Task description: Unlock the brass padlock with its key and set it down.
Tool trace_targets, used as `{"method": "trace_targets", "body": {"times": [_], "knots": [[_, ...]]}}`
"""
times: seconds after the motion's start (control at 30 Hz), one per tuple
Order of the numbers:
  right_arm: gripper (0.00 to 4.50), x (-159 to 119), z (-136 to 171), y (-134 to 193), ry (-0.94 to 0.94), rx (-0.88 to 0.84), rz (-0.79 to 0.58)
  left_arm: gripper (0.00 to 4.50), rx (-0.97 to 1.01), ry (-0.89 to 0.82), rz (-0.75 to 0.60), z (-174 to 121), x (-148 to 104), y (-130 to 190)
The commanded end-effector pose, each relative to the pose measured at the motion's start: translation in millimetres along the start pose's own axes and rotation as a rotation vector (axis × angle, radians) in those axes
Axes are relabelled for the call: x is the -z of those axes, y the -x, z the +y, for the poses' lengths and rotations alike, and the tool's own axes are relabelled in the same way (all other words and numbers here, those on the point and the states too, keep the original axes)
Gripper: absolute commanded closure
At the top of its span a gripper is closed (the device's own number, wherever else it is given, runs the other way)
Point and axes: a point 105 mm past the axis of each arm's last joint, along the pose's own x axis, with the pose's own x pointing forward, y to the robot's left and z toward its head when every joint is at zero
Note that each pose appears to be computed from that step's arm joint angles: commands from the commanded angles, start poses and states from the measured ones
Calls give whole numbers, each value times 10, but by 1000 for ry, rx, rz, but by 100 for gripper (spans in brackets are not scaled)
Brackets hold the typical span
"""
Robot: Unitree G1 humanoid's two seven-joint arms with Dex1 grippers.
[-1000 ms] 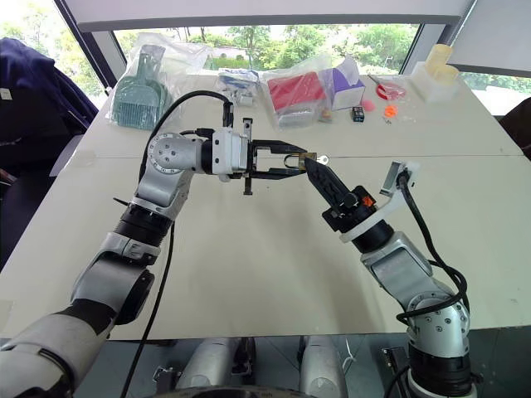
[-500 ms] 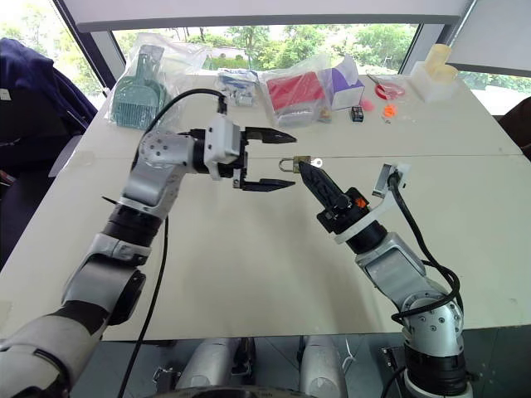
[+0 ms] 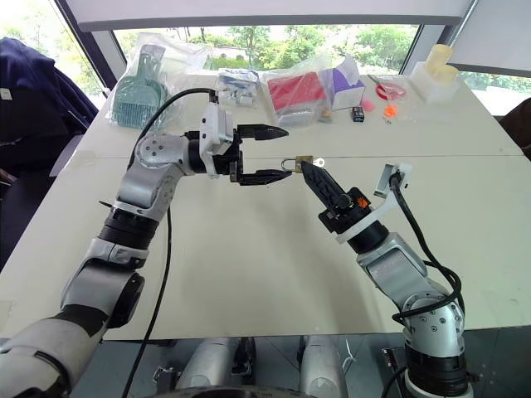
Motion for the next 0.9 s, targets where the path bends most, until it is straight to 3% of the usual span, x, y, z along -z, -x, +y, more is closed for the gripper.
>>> {"method": "trace_targets", "body": {"times": [0.03,0.9], "knots": [[450,-8,166,-15,15,-60,-6,82,-26,-54,-38,104,-149,-19],[450,106,156,-6,-12,-59,8,82,-66,-140,-11,211,-38,-38]]}}
